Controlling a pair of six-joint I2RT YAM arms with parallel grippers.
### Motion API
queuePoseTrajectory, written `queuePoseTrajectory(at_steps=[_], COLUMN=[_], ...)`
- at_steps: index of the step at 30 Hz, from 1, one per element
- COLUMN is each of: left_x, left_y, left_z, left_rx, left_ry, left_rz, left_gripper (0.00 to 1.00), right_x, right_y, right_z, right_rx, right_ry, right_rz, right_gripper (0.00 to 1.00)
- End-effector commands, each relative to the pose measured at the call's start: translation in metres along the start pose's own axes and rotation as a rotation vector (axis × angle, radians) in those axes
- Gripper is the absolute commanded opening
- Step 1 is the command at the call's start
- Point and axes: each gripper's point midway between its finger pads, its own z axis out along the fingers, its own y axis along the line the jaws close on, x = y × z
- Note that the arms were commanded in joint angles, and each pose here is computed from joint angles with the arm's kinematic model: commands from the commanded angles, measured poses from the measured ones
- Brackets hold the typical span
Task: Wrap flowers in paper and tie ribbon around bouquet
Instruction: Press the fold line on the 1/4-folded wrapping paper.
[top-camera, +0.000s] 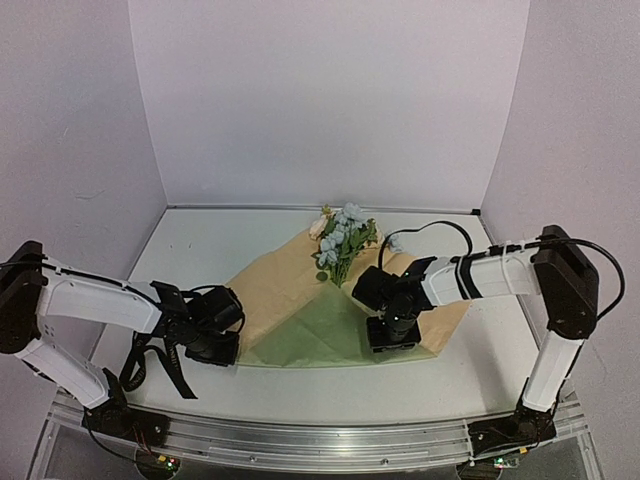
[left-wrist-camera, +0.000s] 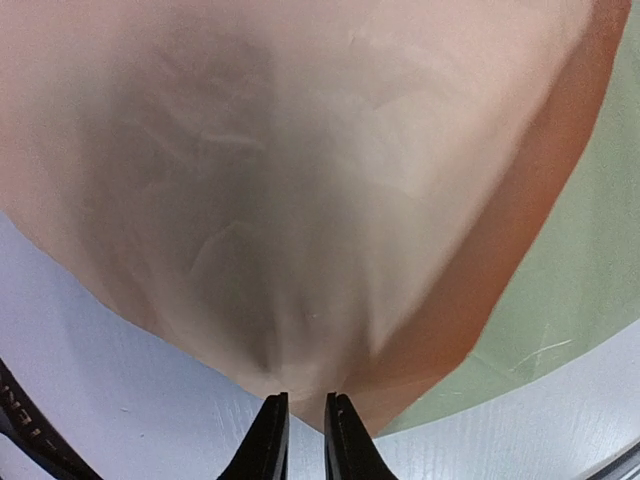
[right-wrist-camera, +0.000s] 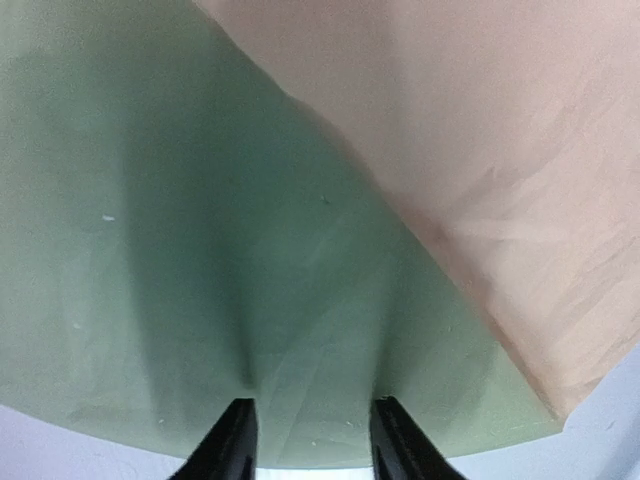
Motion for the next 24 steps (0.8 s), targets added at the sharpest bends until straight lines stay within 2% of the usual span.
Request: queuePoseTrajectory(at_steps=[1,5,10,17,24], left_x=[-0.049,-0.070,-0.085,-0.074,-0.061], left_y=[-0.021,-0.042,-0.100,-0.184,-0.260], left_z=[-0.039,-0.051,-0.067,-0.064,-0.052], left_rx=[0.018,0.053,0.262,0.471,0.635], left_ry=[-0.133,-0.171,-0.216,-0.198,-0.187], left_rz=[0.070,0.139,0.279,0.521,0.678], left_gripper=[0.17,0.18,0.18,0.15,0.13], right_x=[-0.016,-0.012,0.005,0.024,0.034], right_y=[-0.002,-0.018,-0.045,-0.076,-0.092], right_z=[-0.043,-0.054,-0.055,-0.044,-0.014], right_rx=[-0.064,-0.070,-0.062,-0.073,-0.155], right_ry=[-0.087,-0.110,-0.107,-0.143,-0.163], right_rz=[0.013,0.052,0.118,0.224,0.386], right_gripper=[0.50,0.54,0.57,0.61,0.65])
